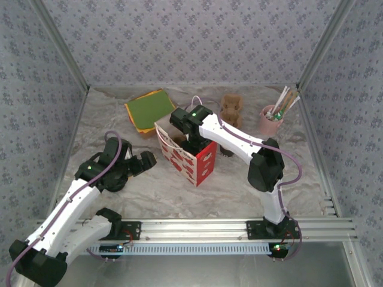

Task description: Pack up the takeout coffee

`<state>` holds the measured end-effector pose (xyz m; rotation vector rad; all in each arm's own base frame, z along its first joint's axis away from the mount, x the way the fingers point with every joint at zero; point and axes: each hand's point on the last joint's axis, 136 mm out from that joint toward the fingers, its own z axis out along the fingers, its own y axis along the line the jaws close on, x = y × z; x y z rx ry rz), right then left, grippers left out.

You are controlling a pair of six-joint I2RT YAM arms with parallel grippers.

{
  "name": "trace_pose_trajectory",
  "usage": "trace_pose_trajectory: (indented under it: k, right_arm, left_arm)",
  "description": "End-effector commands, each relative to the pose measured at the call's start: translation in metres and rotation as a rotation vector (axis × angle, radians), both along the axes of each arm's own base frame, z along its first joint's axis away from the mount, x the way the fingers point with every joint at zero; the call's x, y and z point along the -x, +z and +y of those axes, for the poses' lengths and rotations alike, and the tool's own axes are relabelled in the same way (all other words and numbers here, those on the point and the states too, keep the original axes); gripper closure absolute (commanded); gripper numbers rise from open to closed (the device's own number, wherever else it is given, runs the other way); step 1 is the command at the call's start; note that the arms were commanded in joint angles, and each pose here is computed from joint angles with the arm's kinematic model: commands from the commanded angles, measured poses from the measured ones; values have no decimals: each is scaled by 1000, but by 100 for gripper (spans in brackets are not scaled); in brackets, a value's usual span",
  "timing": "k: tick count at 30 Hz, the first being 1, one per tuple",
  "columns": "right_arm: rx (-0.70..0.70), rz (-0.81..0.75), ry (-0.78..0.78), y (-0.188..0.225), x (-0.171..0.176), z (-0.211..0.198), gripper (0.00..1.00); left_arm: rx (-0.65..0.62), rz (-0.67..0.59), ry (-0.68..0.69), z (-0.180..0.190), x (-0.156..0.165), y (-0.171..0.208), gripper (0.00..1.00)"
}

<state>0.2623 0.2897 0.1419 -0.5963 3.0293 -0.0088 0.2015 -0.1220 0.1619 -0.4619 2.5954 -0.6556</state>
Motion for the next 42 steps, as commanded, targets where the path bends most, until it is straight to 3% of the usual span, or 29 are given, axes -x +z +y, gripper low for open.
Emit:
trace_pose_trajectory:
  k: [1,42]
  right_arm:
    - [28,9,-12,4,5,-5,28]
    - [27,5,-15,6,4,-4,24]
  left_arm:
    - [10,-9,-14,-3,-2,5,0]
    - [11,-7,-13,-3,-2,4,0]
